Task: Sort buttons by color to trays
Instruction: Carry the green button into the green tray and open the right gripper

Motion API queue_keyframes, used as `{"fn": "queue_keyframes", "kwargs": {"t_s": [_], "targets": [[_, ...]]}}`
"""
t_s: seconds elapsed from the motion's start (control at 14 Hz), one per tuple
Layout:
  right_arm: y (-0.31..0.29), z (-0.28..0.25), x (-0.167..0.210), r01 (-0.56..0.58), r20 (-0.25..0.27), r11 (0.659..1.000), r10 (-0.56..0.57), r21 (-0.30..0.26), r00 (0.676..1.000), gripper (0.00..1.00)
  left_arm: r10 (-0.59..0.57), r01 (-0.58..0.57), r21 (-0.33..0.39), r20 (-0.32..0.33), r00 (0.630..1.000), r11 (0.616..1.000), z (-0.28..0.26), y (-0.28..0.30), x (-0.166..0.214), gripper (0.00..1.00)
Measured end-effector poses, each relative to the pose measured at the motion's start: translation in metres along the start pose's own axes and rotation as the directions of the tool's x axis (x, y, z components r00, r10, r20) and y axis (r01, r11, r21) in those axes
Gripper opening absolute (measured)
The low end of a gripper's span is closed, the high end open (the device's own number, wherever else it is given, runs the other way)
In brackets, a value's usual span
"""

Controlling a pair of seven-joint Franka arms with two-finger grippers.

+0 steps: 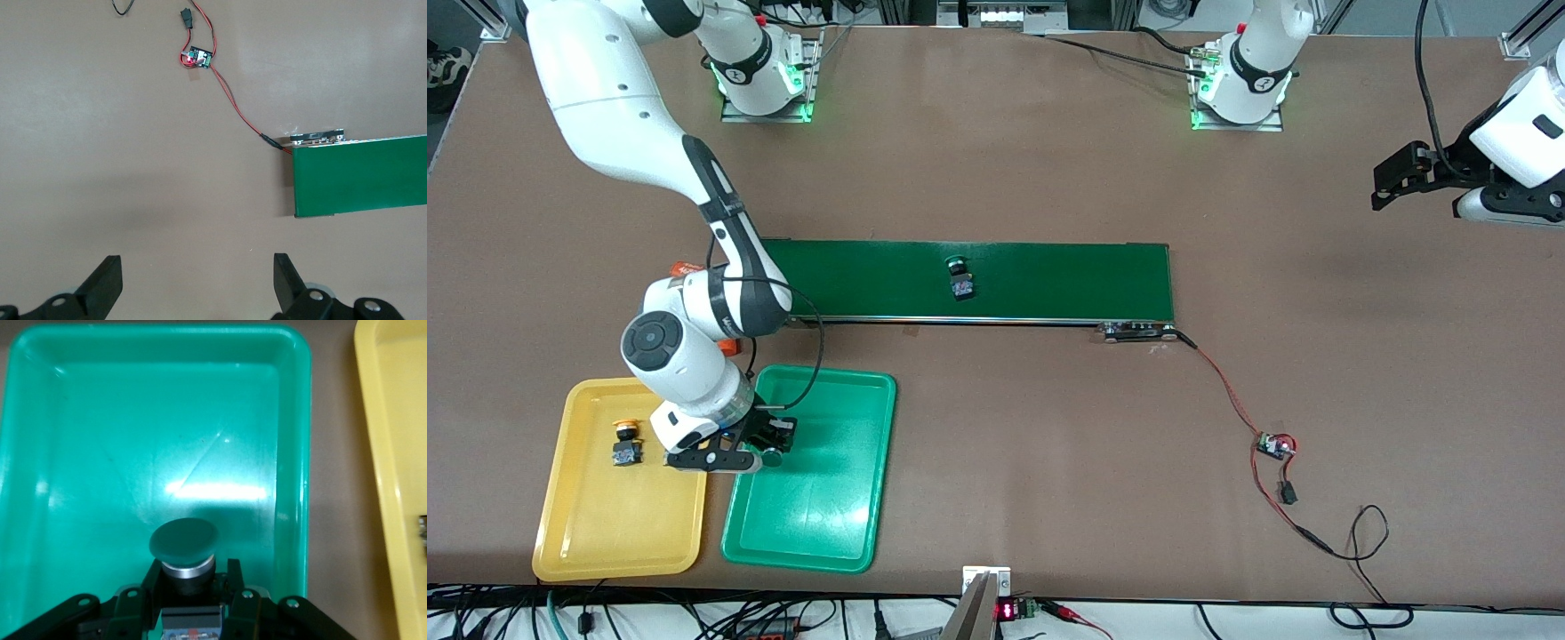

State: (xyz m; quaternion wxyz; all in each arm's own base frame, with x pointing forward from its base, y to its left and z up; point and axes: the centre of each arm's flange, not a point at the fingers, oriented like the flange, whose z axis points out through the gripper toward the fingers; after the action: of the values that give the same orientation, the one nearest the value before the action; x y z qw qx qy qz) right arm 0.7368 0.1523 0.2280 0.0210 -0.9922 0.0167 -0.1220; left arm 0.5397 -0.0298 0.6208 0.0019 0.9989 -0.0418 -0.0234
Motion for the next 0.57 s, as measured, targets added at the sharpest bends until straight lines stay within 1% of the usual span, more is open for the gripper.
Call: {"fn": "queue_keyframes", "kwargs": {"t_s": [0.07,0.14,0.21,0.36,0.43,0.5,0.57], "targets": [[0.0003,0.0069,-0.0019,0.001,0.003,1.0,-0.001,0.0,1.0,0.41,0.0,0.0,0.0,0.001,1.0,1.0,0.0001,0.0,-0.0001,1.0],[0.0007,0.012,-0.0032,0.001,0.007,1.0,-0.001,-0.001,1.0,0.46,0.0,0.0,0.0,0.001,1.0,1.0,0.0001,0.0,-0.0001,1.0],[0.0008,0.0143,-0.0036,0.002,0.008,1.0,-0.002,-0.001,1.0,0.56,0.0,0.0,0.0,0.001,1.0,1.0,0.0001,0.0001,-0.0001,1.0],[0.0006,0.0157,-0.0041,0.002,0.01,1.0,-0.002,-0.001,1.0,0.73,0.0,0.0,0.0,0.001,1.0,1.0,0.0001,0.0001,-0.0001,1.0],[0.0006,0.0157,-0.0041,0.003,0.01,1.0,-0.003,-0.001,1.0,0.85,0.0,0.0,0.0,0.001,1.0,1.0,0.0001,0.0001,-0.0001,1.0],[0.0002,0.0156,-0.0041,0.006,0.01,1.0,-0.006,-0.001,1.0,0.89,0.0,0.0,0.0,0.001,1.0,1.0,0.0001,0.0001,-0.0001,1.0],[-0.0008,0.0149,-0.0037,0.009,0.008,1.0,-0.009,-0.001,1.0,0.89,0.0,0.0,0.0,0.001,1.0,1.0,0.0001,0.0002,-0.0001,1.0]]}}
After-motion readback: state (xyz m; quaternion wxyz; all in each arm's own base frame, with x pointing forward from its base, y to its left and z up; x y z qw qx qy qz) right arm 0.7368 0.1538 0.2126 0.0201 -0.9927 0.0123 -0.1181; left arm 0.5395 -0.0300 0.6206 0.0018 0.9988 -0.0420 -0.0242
